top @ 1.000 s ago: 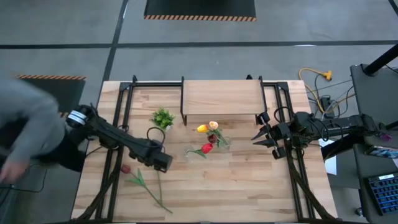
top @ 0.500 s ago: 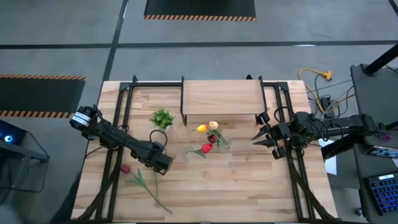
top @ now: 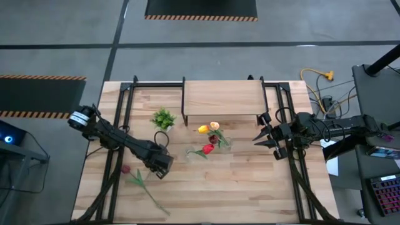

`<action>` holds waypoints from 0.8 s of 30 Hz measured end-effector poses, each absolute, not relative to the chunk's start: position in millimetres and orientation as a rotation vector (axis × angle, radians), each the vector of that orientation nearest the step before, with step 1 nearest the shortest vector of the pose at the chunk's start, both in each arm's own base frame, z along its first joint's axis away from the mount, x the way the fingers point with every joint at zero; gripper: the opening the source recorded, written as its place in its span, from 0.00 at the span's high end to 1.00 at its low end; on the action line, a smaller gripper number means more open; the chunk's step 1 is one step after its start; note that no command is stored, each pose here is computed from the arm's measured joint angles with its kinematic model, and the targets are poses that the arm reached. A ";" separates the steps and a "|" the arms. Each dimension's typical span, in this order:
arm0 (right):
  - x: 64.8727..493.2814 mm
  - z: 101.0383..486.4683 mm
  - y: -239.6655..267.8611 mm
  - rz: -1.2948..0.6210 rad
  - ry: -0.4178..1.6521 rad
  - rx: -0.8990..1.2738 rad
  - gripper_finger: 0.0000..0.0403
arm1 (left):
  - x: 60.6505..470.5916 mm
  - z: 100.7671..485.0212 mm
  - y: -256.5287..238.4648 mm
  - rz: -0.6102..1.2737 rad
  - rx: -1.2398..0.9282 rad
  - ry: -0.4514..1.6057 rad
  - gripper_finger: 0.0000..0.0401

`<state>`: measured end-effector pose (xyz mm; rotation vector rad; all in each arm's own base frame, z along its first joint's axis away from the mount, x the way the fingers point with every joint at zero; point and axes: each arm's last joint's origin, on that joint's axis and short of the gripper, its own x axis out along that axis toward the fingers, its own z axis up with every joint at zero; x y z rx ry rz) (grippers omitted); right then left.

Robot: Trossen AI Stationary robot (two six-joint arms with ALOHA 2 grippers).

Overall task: Pick and place flowers into a vace then onto a shelf
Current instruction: Put the pink tulip into the left transparent vase

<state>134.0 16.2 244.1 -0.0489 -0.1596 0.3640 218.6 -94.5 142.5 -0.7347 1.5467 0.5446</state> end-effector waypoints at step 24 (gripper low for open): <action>134.0 244.0 16.1 0.364 -0.159 -0.048 0.85 | 186.9 239.0 -70.3 0.285 -0.474 0.945 1.00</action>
